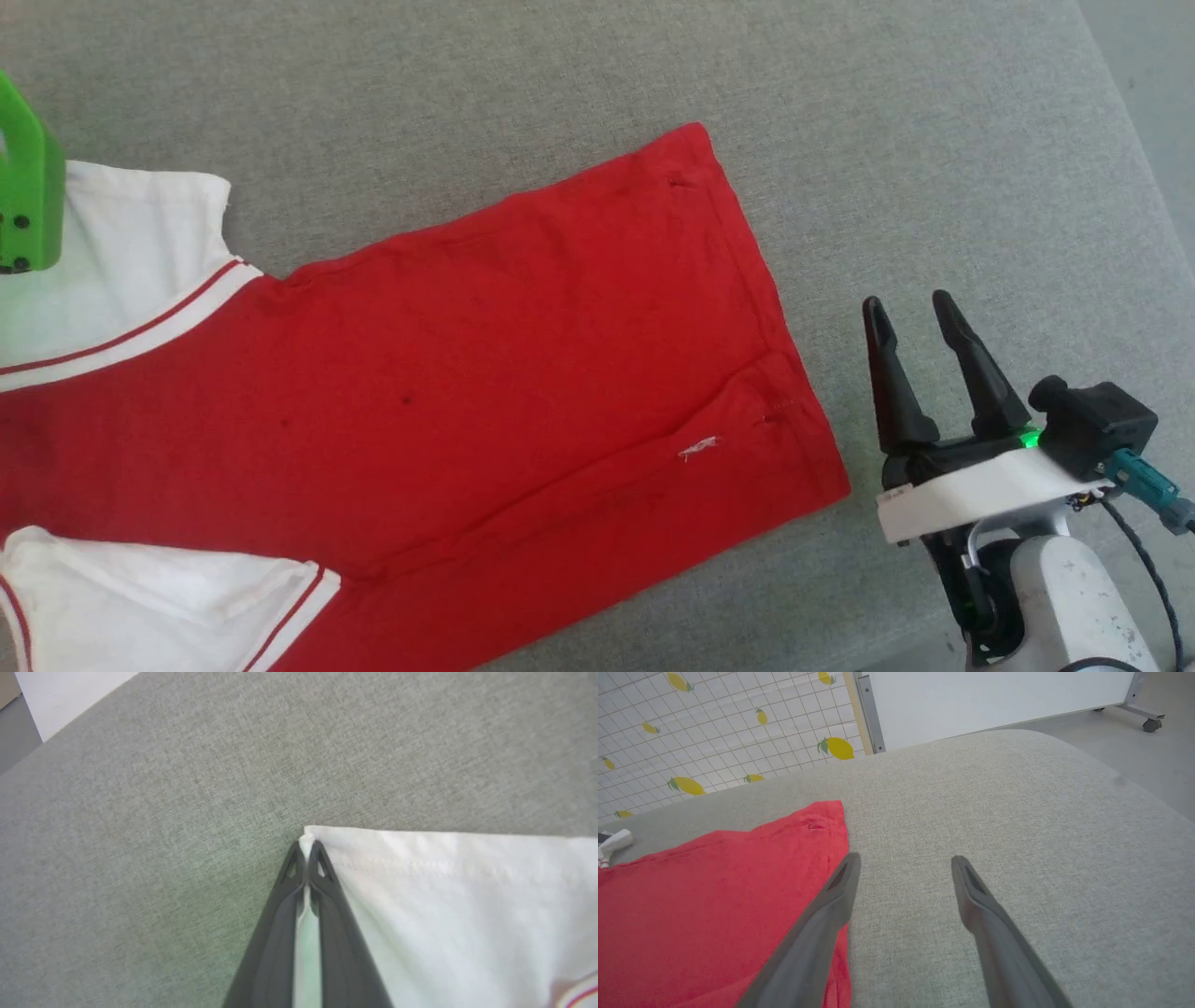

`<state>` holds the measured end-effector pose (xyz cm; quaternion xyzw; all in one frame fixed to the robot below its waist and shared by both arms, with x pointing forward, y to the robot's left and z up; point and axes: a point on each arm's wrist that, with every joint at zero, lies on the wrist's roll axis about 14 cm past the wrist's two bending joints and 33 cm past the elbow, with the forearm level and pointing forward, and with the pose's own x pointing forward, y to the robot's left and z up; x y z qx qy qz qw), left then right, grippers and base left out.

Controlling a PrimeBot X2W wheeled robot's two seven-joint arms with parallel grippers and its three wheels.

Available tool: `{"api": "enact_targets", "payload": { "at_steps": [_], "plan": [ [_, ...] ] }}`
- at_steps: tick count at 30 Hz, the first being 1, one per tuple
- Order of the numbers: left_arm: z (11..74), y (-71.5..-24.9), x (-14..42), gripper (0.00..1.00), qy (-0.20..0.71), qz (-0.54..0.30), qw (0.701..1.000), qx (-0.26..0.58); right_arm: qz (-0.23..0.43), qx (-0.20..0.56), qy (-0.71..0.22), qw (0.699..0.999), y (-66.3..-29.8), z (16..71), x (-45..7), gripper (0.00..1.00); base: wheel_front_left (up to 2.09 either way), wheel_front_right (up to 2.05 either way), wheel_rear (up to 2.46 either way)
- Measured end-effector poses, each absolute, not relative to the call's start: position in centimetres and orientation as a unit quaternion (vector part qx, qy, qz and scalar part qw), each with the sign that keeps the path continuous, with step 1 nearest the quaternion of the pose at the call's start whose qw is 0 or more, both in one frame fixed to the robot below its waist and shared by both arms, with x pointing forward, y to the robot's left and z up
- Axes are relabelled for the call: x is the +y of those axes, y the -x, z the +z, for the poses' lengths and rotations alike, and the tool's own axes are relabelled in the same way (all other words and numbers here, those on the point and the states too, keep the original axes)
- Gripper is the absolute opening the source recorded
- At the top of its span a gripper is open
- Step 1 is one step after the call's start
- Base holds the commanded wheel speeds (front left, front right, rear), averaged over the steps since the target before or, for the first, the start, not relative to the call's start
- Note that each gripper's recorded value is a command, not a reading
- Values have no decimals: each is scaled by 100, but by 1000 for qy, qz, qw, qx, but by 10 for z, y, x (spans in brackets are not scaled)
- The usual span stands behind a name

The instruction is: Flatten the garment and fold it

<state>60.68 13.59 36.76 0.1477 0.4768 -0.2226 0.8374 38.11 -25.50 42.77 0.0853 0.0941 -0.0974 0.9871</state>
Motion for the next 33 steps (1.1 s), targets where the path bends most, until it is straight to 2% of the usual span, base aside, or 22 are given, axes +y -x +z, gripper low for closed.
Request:
{"api": "enact_targets", "payload": {
  "at_steps": [3, 8, 12, 20, 26, 33],
  "plan": [
    [377, -607, 132, 0, -147, -228, 852, 447, -95, 90, -79, 988, -383, 433, -256, 100, 0, 0, 0],
    [416, -615, 122, 0, -142, -238, 897, 345, -81, 100, -54, 990, -386, 442, -253, 100, 0, 0, 0],
    [446, -612, 120, 0, -139, -242, 921, 273, -58, 126, -32, 990, -391, 447, -250, 100, 0, 0, 0],
    [478, -570, 128, 0, -138, -249, 937, 202, 6, 214, 34, 976, -403, 447, -246, 100, 0, 0, 0],
    [501, -534, 135, 0, -126, -243, 949, 157, 63, 258, 71, 962, -437, 460, -232, 100, 0, 0, 0],
    [522, -497, 141, 0, -109, -235, 958, 122, 118, 326, 116, 931, -477, 449, -210, 100, 0, 0, 0]
  ]
}}
